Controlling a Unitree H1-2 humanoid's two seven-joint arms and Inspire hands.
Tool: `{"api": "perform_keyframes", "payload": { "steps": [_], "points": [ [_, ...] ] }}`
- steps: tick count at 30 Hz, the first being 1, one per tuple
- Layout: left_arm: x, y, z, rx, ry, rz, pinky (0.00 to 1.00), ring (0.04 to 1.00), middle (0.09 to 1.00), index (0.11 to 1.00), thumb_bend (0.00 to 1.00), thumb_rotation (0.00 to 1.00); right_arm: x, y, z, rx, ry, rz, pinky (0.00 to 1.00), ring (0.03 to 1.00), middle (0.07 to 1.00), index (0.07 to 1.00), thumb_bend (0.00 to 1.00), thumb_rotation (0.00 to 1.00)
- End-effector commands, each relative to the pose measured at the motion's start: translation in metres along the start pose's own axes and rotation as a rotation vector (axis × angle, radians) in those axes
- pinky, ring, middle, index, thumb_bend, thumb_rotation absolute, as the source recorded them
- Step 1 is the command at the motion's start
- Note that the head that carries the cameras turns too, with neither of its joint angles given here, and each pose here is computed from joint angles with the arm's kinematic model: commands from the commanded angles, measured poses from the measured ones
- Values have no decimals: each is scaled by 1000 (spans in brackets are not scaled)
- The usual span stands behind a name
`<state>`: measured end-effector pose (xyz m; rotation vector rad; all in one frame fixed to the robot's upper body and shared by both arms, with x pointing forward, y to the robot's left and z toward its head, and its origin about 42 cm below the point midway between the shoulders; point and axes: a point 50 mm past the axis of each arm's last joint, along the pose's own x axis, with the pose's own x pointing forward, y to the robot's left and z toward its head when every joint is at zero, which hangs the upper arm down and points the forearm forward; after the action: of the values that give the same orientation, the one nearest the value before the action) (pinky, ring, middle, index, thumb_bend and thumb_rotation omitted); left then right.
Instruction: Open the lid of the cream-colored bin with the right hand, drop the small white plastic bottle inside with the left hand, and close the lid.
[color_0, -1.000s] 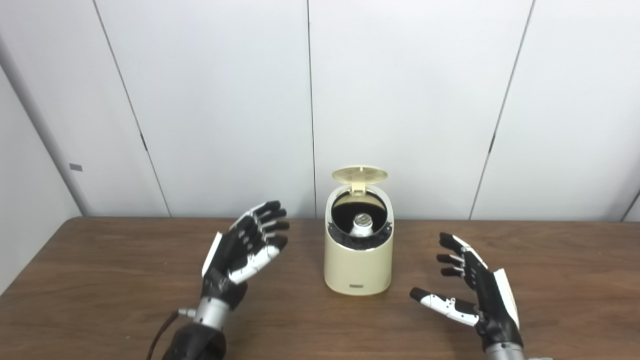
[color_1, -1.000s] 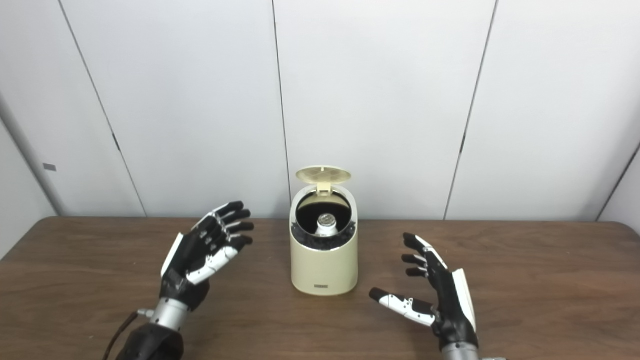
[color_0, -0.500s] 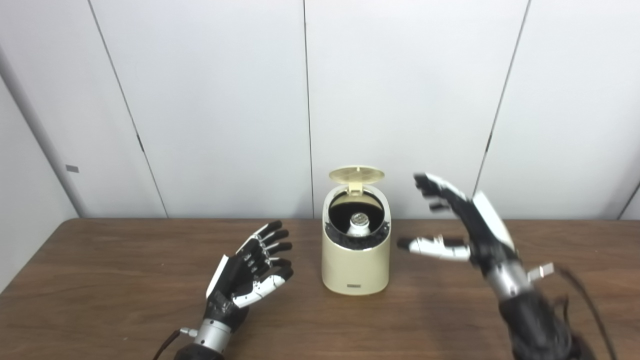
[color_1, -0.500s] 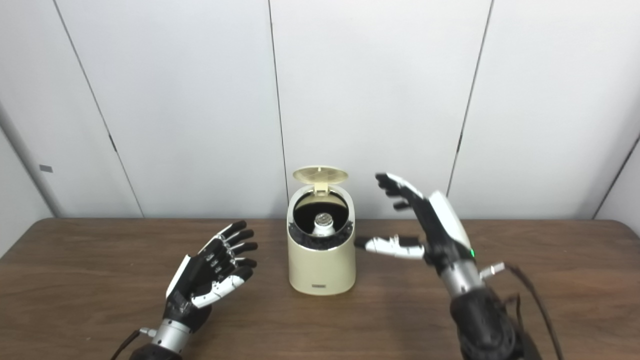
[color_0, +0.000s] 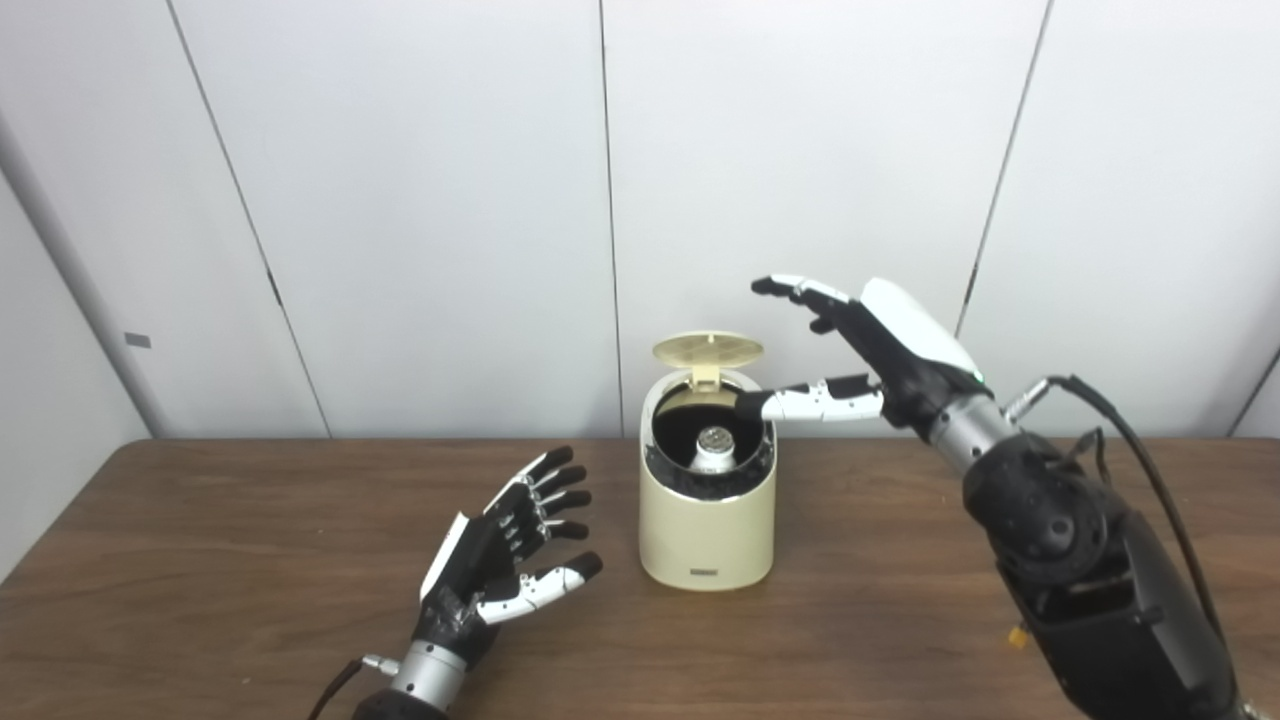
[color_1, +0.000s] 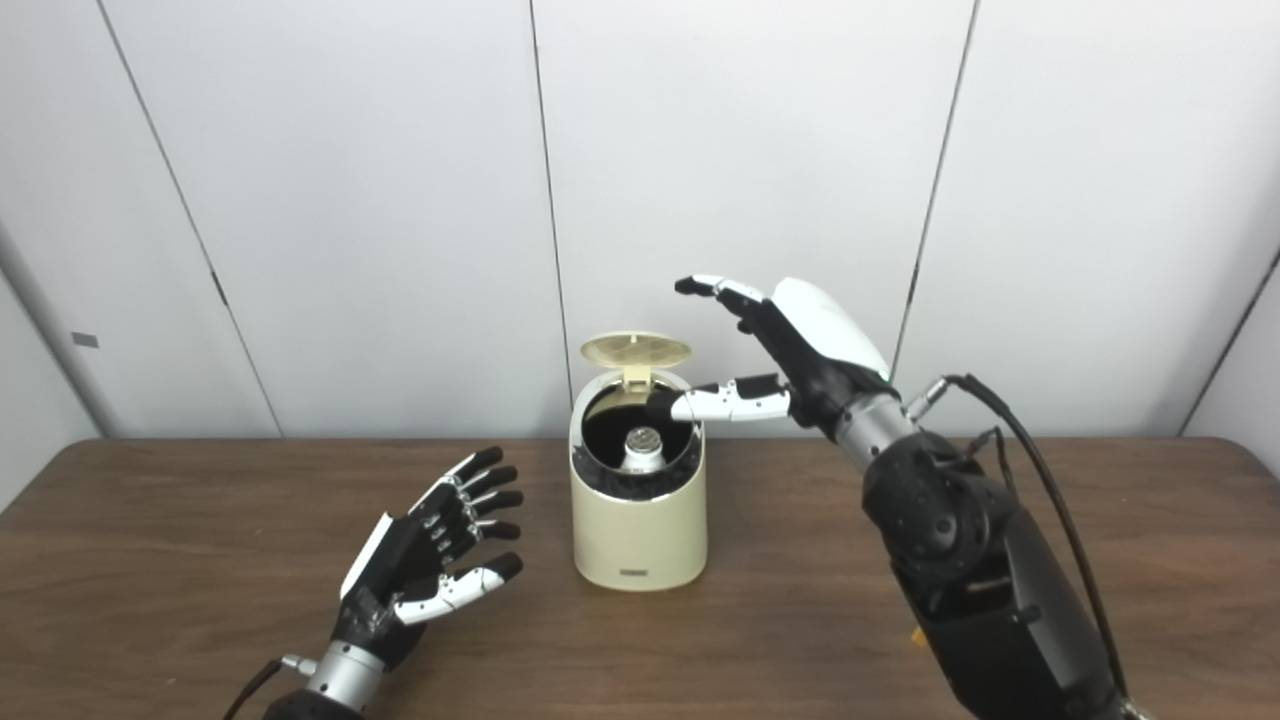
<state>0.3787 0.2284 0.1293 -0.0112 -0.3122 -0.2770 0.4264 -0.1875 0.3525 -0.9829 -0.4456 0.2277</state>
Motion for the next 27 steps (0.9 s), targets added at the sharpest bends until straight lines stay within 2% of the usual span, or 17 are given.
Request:
{"api": "perform_keyframes", "payload": {
  "steps": [1, 8, 17, 20, 27],
  "points": [
    [-3, 1, -1, 2, -5, 0, 715, 825, 873, 920, 721, 121, 12, -24, 18, -63, -49, -40, 778, 897, 901, 865, 720, 636],
    [-3, -1, -3, -8, -4, 7, 717, 827, 875, 920, 724, 130, 23, -23, 27, -141, -97, 2, 737, 868, 881, 853, 722, 691],
    [-1, -4, -3, -7, -20, 67, 666, 780, 836, 897, 708, 67, 26, -21, 29, -197, -136, 81, 777, 908, 847, 824, 752, 671],
    [0, -5, -2, -5, -24, 69, 665, 779, 836, 896, 695, 52, 23, -19, 30, -209, -142, 81, 783, 904, 833, 804, 752, 665],
    [0, -4, -1, -1, -23, 68, 674, 781, 831, 896, 722, 88, 18, -17, 30, -217, -131, 85, 790, 883, 785, 733, 734, 653]
  ]
}}
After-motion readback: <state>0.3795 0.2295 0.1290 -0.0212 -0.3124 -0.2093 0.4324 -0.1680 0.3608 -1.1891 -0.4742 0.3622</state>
